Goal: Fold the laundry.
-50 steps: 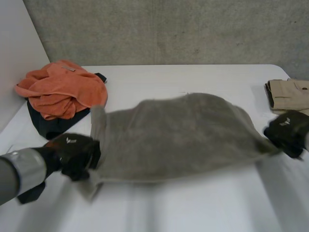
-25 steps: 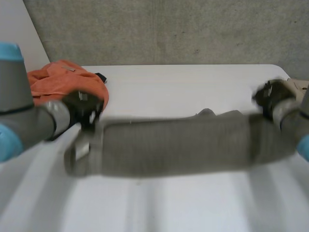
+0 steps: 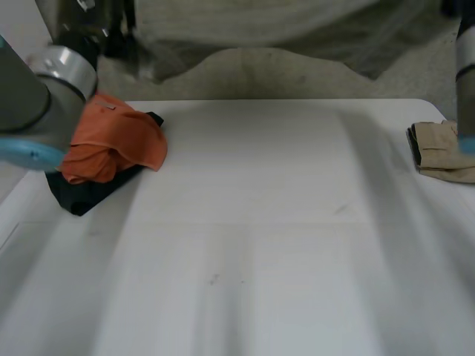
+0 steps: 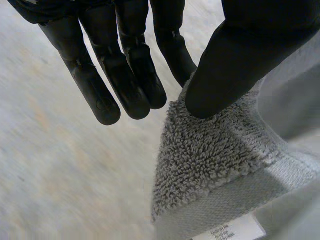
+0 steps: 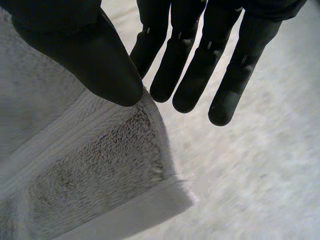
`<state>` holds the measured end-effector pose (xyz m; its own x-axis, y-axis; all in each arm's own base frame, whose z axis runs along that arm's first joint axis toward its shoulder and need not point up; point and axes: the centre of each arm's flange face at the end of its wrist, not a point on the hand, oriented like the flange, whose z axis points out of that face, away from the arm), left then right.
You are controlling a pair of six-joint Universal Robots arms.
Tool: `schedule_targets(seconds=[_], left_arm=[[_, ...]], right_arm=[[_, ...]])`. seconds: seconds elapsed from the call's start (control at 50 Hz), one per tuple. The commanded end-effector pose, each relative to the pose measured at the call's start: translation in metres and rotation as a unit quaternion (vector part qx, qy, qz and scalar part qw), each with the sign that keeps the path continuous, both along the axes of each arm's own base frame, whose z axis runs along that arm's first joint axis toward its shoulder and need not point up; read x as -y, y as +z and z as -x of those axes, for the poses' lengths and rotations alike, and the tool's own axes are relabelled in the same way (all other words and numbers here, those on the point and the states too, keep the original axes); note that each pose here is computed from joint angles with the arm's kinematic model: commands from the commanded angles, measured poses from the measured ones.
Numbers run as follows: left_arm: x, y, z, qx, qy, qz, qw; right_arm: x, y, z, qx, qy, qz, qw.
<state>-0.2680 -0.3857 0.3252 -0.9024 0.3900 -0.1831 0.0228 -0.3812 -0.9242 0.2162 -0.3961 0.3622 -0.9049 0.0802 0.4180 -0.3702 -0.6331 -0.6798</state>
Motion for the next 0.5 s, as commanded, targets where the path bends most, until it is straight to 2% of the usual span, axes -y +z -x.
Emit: schedule_targets(seconds=[0.02, 0.1, 0.18, 0.24, 0.32, 0.4, 0.42, 0.46, 0.48, 0.5], left_arm=[[-0.016, -0.082, 0.010, 0.055, -0.039, -0.112, 0.991], [-0.027, -0.119, 0.005, 0.081, -0.038, -0.173, 0.981], [-0.044, -0.149, -0.005, 0.112, -0.035, -0.232, 0.966], [-0.058, -0.157, -0.011, 0.129, -0.037, -0.261, 0.956], [-0.085, -0.158, -0.023, 0.154, -0.047, -0.304, 0.939], [-0.122, -0.143, -0.032, 0.185, -0.080, -0.341, 0.918], [-0.141, -0.136, -0.035, 0.207, -0.096, -0.364, 0.903], [-0.160, -0.130, -0.039, 0.233, -0.111, -0.389, 0.884], [-0.177, -0.125, -0.044, 0.260, -0.126, -0.416, 0.862], [-0.184, -0.123, -0.046, 0.274, -0.133, -0.428, 0.851]], right_arm=[[0.004, -0.076, 0.005, -0.042, 0.018, -0.117, 0.992], [0.000, -0.132, 0.012, -0.072, 0.027, -0.211, 0.975], [-0.009, -0.166, 0.022, -0.100, 0.029, -0.278, 0.955], [-0.016, -0.179, 0.028, -0.120, 0.028, -0.310, 0.942], [-0.035, -0.184, 0.039, -0.162, 0.024, -0.365, 0.916], [-0.066, -0.175, 0.054, -0.232, 0.007, -0.435, 0.870], [-0.082, -0.170, 0.060, -0.265, 0.005, -0.464, 0.845], [-0.100, -0.165, 0.066, -0.303, 0.006, -0.497, 0.813], [-0.109, -0.163, 0.069, -0.320, 0.009, -0.515, 0.795], [-0.125, -0.160, 0.074, -0.350, 0.021, -0.543, 0.763]])
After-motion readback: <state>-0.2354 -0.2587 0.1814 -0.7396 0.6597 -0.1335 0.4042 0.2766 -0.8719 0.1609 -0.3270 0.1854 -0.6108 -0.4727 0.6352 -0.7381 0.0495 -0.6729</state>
